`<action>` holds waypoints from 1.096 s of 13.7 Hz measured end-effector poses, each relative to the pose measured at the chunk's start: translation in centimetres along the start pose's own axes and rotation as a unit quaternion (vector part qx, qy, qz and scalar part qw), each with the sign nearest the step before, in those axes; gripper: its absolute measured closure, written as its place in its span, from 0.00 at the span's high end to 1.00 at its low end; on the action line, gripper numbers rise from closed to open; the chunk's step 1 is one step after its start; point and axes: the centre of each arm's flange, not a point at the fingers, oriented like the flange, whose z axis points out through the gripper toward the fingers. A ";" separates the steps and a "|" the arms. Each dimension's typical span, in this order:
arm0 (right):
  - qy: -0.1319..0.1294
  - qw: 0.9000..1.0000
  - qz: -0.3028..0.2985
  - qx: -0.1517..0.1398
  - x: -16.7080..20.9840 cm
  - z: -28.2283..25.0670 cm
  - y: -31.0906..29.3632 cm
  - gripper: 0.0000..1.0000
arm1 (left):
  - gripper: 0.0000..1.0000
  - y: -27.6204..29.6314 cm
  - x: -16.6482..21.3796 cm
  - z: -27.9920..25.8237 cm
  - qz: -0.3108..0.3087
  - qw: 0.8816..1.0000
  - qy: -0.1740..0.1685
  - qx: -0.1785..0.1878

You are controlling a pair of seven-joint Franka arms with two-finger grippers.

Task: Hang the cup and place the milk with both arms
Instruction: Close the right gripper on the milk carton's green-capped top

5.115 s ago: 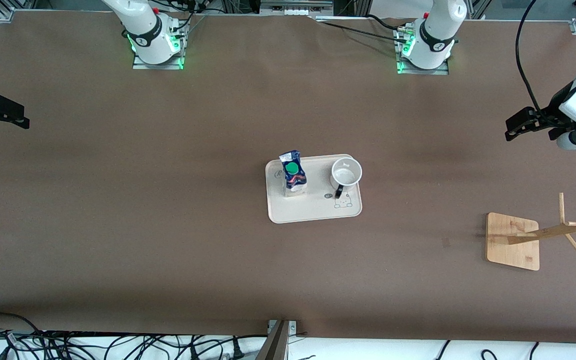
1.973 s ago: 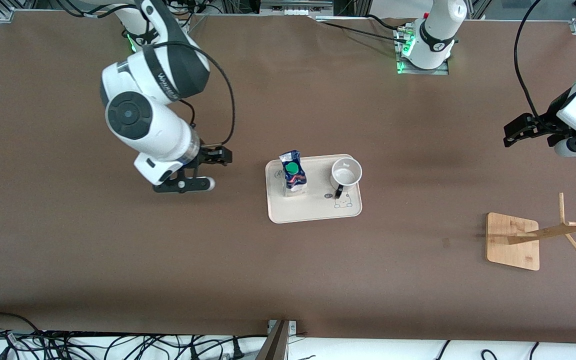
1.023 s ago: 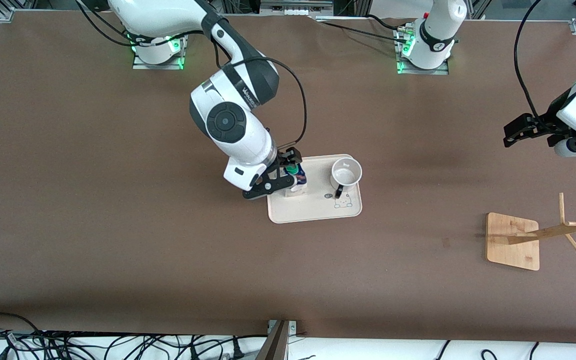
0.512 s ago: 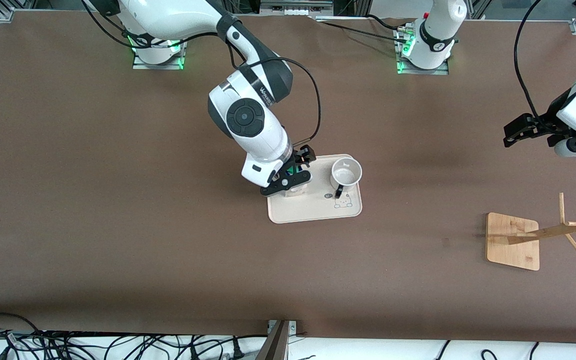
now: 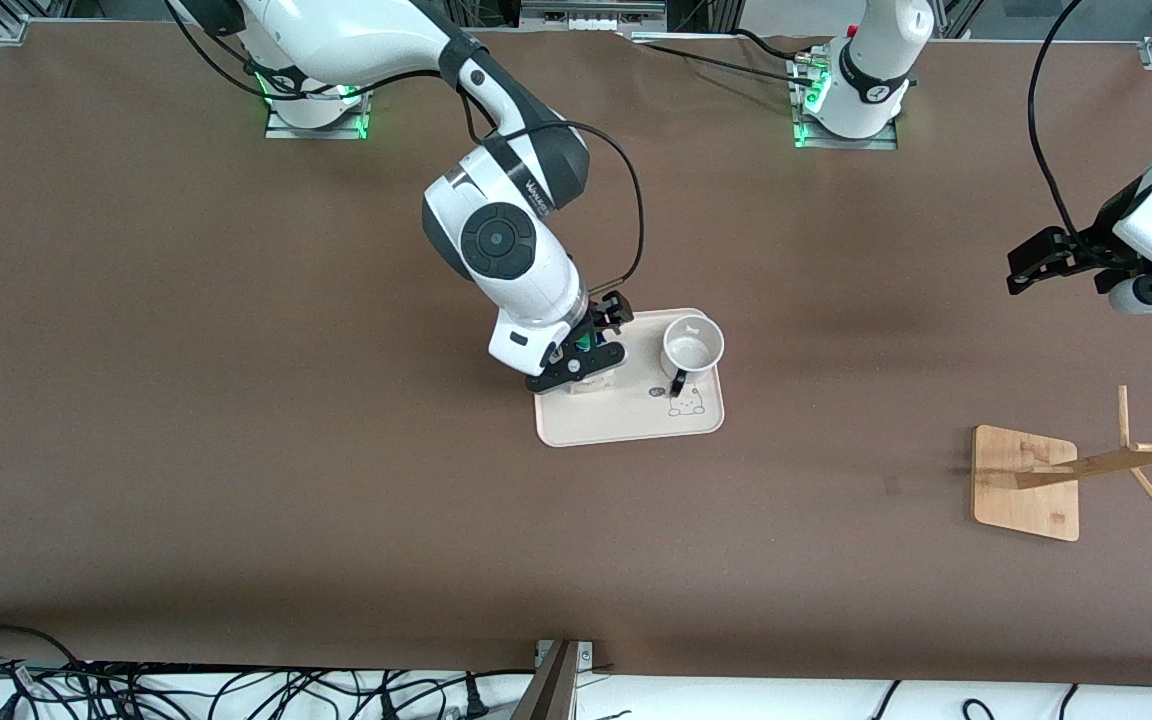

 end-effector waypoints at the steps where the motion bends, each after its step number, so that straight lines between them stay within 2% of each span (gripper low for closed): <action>1: -0.002 1.000 -0.001 -0.001 0.0 0.3 0.0 1.00 | 1.00 0.0 0.0 0.0 0.000 1.000 0.000 0.000; 11: -0.013 1.000 -0.001 -0.006 -0.2 2.1 0.0 0.98 | 1.00 0.0 0.0 0.0 0.000 1.000 0.000 0.000; 12: -0.015 1.000 -0.001 -0.007 -0.2 2.4 0.1 0.93 | 1.00 0.0 0.0 0.0 0.000 1.000 0.000 0.000; 15: -0.017 1.000 0.000 -0.008 -0.2 2.7 0.1 0.56 | 1.00 0.0 0.0 0.0 0.000 1.000 0.000 0.000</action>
